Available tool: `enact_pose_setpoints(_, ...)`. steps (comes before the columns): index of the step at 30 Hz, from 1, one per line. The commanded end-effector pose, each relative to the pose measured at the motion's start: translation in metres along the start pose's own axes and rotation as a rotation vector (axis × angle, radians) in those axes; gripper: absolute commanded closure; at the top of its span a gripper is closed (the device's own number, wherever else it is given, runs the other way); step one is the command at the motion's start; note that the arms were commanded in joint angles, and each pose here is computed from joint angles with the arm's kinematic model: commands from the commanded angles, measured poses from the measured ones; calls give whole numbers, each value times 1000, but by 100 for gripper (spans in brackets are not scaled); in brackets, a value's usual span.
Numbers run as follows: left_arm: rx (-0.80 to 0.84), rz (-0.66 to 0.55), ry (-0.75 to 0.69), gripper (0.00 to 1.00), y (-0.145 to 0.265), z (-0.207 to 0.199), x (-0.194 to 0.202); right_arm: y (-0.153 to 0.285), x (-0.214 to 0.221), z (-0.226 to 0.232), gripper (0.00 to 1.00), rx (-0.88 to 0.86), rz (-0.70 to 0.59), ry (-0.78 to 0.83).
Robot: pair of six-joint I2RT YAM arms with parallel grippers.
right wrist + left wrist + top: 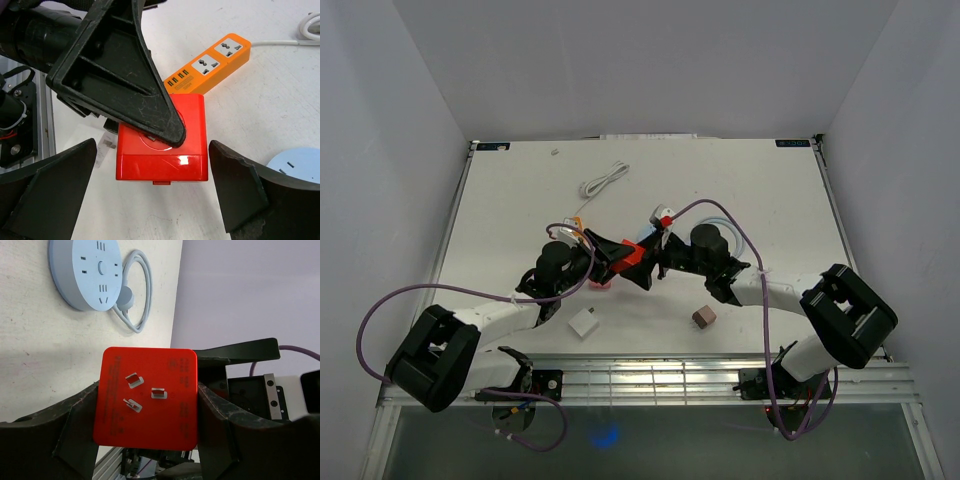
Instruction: Insert the plug
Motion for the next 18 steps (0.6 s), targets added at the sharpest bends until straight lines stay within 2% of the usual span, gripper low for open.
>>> enact_pose_setpoints(1,80,-14,51,100,1,-27,-2,3,-31,8,2,-28,-140,42)
enact_pose_setpoints(8,74,10,117,100,2,-29,1,2,-31,6,0,-22,-162,42)
enact_pose_setpoints(18,103,-1,117,100,6,-38,0,0,-25,-6,0,60,-167,24)
Point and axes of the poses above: each gripper's point midway between its finger pads, its own y axis back along the fingers, its own z axis along the line the jaws close on, x = y × z, the point moved 3 cm from there along y, back along the fingers, and after that the axes turned 8 degrees about y, right-handed, at the moved point
